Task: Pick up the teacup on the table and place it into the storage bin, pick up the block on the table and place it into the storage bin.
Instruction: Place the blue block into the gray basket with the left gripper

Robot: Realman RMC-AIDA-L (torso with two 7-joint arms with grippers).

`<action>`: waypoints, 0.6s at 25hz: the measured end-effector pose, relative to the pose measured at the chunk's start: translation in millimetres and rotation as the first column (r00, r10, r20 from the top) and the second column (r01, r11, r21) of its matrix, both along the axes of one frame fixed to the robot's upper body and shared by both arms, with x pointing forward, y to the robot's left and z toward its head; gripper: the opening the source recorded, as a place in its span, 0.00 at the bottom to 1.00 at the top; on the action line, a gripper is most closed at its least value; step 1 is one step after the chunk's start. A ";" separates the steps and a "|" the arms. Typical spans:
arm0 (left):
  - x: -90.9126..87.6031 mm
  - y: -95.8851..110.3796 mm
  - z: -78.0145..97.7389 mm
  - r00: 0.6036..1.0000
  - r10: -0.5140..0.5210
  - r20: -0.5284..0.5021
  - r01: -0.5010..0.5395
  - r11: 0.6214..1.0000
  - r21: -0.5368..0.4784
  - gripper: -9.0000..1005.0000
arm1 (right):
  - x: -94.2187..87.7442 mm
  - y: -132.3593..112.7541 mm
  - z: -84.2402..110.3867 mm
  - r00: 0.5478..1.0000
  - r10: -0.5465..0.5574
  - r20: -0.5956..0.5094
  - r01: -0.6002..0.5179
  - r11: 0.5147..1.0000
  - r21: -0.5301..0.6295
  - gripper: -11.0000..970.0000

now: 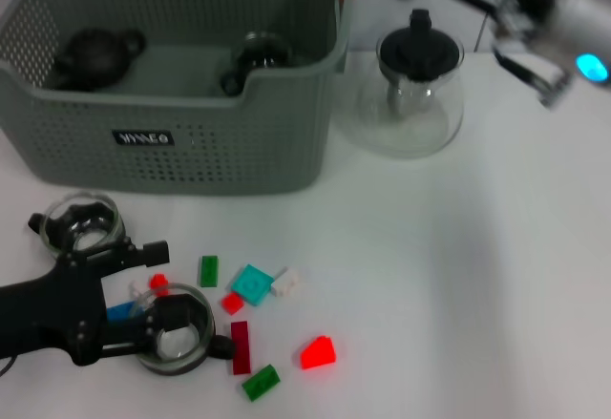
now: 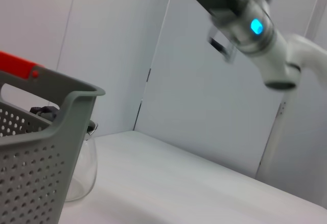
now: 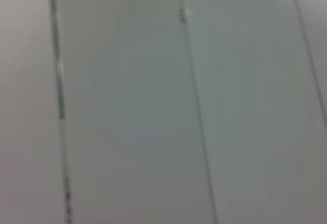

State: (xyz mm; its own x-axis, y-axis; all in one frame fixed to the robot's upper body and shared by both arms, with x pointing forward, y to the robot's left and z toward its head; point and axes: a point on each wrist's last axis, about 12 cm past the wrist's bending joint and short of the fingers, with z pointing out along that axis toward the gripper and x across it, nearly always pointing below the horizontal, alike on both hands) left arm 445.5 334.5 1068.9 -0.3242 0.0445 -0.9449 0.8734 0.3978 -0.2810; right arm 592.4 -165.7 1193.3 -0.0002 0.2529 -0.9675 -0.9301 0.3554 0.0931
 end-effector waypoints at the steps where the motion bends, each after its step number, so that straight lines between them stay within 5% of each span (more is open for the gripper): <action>1: 0.6 0.5 0.5 1.000 0.002 0.001 -0.002 1.000 0.000 0.84 | -9.0 -8.5 -8.5 1.000 0.015 0.015 -0.015 1.000 -0.012 0.50; 7: 4.8 1.9 3.7 1.000 0.003 0.009 -0.003 1.000 0.002 0.84 | -68.9 -53.4 -60.7 0.989 0.121 0.090 -0.103 0.979 -0.176 0.68; 11: 5.0 3.2 4.9 1.000 -0.007 0.007 0.007 1.000 0.011 0.84 | -94.9 -79.9 -91.9 0.996 0.040 0.078 -0.021 0.974 -0.224 0.87; 15: 0.2 10.0 10.0 0.999 -0.041 -0.022 0.042 0.998 0.040 0.84 | -108.1 -95.7 -113.5 1.000 0.000 0.000 0.000 0.967 -0.254 0.94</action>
